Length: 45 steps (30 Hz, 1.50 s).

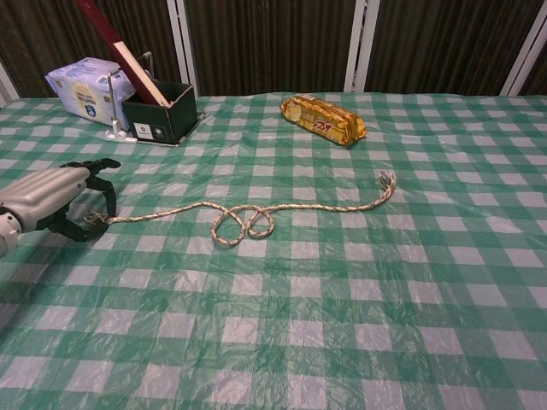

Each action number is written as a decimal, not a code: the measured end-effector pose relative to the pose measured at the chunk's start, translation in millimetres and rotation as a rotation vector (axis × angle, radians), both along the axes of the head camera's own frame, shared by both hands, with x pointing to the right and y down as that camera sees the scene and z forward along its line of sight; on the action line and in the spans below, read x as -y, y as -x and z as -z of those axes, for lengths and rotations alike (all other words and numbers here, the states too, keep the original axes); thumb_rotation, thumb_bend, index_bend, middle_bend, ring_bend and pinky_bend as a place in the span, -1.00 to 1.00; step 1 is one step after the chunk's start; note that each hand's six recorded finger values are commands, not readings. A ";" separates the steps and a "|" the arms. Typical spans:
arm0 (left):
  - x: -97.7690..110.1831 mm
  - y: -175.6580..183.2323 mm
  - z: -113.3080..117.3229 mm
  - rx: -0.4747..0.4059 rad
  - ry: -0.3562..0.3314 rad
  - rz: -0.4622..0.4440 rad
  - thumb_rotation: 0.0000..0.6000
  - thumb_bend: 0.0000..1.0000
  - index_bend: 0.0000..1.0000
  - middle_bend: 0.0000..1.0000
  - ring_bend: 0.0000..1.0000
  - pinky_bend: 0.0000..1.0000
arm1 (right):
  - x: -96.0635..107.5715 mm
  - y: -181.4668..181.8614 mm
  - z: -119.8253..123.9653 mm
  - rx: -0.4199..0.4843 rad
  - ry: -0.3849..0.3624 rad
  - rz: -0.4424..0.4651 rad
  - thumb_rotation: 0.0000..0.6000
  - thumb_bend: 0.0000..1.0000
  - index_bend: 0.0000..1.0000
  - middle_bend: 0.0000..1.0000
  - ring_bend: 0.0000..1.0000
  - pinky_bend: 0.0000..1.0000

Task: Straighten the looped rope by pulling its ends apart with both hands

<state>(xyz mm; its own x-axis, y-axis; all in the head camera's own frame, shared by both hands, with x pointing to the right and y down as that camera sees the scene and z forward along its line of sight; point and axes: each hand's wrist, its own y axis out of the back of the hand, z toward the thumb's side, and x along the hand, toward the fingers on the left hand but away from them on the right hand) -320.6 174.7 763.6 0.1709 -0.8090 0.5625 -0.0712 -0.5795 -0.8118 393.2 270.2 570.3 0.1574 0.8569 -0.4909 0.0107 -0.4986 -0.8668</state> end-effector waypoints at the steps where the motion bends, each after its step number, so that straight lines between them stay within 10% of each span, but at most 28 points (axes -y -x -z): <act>1: 0.2 -0.2 -0.3 0.001 0.000 -0.001 1.00 -0.20 0.03 -0.93 -1.00 -0.89 | 0.0 -0.1 0.0 0.000 0.000 0.000 1.00 -0.57 -1.00 -1.00 -1.00 -1.00; 26: 4.5 -0.1 16.4 0.050 -0.065 -0.100 1.00 -0.09 0.34 -0.90 -1.00 -0.88 | 6.2 5.1 -6.9 -0.004 0.018 0.029 1.00 -0.57 -1.00 -1.00 -1.00 -1.00; 45: 0.4 7.6 32.6 0.034 -0.030 -0.085 1.00 -0.06 0.35 -0.90 -1.00 -0.88 | 121.0 117.2 -80.0 0.004 0.045 0.441 1.00 -0.52 -0.34 -1.00 -1.00 -1.00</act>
<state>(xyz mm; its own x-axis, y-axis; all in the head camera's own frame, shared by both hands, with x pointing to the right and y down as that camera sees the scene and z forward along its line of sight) -328.1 174.3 731.0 0.2210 -0.8087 0.5450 0.0055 -0.5578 -0.8299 276.0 149.1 650.4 0.5051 0.6853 -0.5247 -0.2081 -0.4933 -0.8446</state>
